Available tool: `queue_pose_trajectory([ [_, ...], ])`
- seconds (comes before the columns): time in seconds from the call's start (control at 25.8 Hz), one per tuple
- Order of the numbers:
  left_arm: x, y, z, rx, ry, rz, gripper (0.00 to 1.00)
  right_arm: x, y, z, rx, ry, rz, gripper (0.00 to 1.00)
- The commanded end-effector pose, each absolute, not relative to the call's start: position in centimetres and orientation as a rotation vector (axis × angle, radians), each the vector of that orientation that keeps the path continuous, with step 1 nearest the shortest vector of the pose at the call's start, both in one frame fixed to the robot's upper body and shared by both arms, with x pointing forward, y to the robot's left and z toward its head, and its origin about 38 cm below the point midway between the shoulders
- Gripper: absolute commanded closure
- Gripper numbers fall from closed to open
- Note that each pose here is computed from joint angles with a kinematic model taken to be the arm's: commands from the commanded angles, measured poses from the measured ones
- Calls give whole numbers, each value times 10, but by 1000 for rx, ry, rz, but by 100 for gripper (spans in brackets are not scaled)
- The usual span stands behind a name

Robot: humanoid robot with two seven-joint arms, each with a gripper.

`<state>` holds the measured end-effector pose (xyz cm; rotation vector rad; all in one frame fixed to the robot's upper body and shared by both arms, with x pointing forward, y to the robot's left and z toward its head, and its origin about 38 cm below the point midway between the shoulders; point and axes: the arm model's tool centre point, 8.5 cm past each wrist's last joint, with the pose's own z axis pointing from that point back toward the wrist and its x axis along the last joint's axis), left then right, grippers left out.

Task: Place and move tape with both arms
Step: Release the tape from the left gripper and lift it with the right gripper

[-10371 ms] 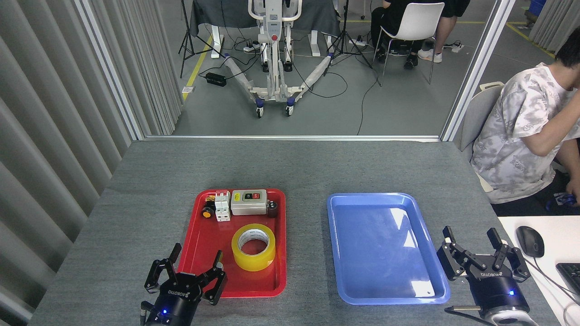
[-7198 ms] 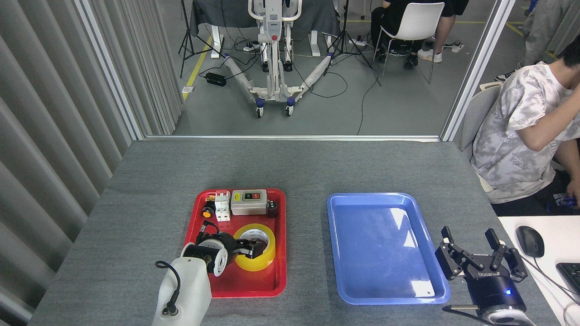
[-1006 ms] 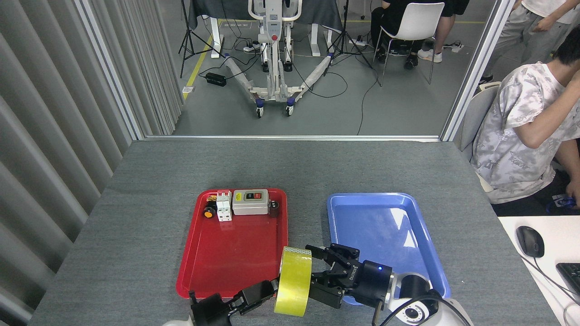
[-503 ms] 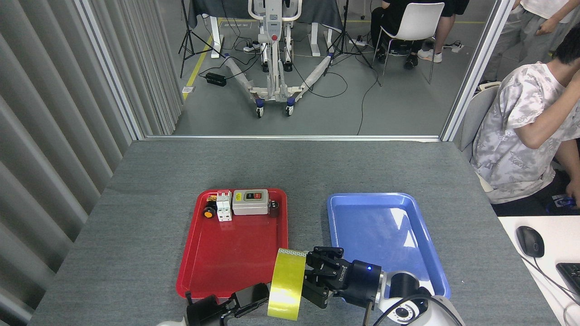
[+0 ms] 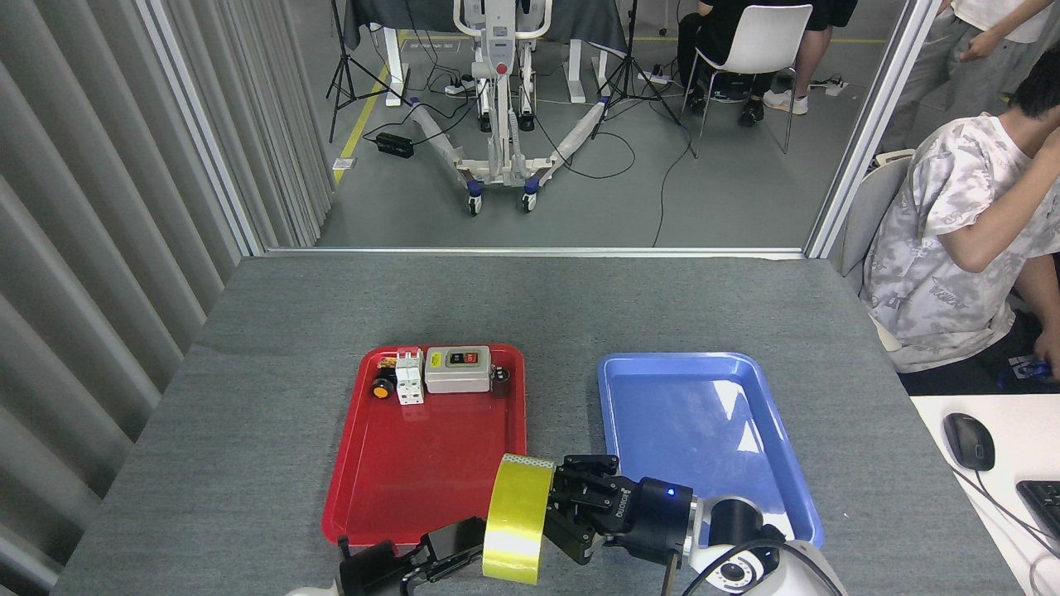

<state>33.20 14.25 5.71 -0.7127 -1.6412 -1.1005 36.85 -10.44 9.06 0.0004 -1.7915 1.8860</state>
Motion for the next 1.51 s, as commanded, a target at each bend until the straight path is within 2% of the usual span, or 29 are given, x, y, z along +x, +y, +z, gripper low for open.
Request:
queue_pose_trajectory([
  [0.0, 330, 143, 60, -705, -1682, -1151, 100, 368, -104, 90, 0, -1790, 1882, 80],
  [0.12, 331, 146, 58, -697, -1679, -1138, 78, 368, -105, 90, -1, -1789, 1883, 81],
  [0.27, 334, 149, 58, -684, -1688, -1138, 59, 368, -106, 89, -1, -1786, 1883, 82],
  [0.54, 334, 153, 60, -663, -1717, -1158, 45, 368, -106, 89, 1, -1785, 1883, 83],
  [1.04, 335, 162, 53, -636, -1716, -1182, 40, 364, -110, 84, 9, -1772, 1875, 84],
  [1.2, 345, 168, 51, -601, -1715, -1160, 40, 364, -120, 81, -2, -1756, 1870, 90],
  [1.24, 351, 174, 52, -571, -1721, -1139, 37, 364, -123, 80, -5, -1752, 1872, 90],
  [1.32, 367, 189, 55, -475, -1729, -1090, 8, 362, -128, 79, -10, -1741, 1877, 91],
  [1.35, 373, 197, 56, -415, -1732, -1067, 2, 362, -132, 79, -18, -1738, 1880, 92],
  [1.47, 385, 219, 64, -234, -1763, -1028, 1, 359, -140, 77, -25, -1724, 1880, 93],
])
